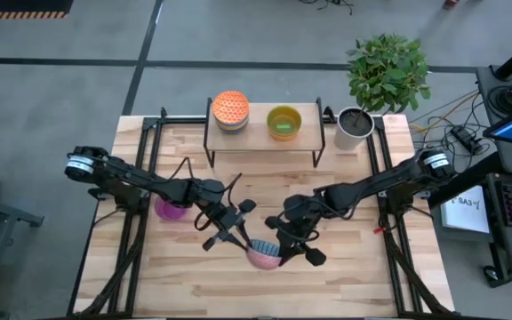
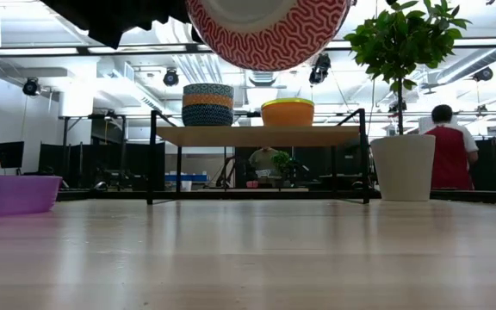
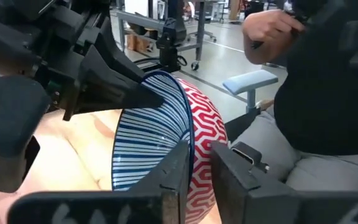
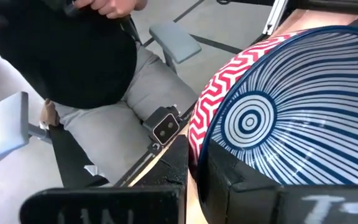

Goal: Place and stack bowls onto a shelf
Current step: Stack the patterned blue bowl on top of the patterned orange bowl on the shelf

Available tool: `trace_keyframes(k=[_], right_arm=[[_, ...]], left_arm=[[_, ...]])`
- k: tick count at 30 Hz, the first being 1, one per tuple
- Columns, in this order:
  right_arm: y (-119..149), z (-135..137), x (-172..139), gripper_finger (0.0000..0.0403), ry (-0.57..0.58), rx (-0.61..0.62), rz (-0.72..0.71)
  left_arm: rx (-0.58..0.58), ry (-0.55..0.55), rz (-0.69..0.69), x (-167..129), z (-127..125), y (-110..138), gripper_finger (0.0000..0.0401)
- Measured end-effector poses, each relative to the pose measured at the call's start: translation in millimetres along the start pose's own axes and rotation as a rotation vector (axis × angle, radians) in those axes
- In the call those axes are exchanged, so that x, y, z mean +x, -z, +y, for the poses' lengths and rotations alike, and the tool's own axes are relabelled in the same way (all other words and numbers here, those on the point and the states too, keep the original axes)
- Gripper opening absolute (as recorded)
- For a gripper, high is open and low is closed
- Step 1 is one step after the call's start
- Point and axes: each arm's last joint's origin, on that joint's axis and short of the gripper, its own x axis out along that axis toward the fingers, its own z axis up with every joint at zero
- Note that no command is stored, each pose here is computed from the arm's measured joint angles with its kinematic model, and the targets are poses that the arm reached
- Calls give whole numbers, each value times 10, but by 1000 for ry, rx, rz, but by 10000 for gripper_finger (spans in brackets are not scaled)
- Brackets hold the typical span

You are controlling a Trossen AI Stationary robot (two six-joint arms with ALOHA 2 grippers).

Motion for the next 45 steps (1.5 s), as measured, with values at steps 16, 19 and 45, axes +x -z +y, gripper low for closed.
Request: trace_keyframes(k=[16,19,45], right_arm=[[71,-64,48,12,57,150,34],[109,-88,39,12,120,173,64],[660,-296,-2,12,749,437,484]], left_arm=[[-58,-80,28,-119,166,67,47],[-58,-119,20,-176,243,65,63],[-61,-421,124,-374,568,314,134]])
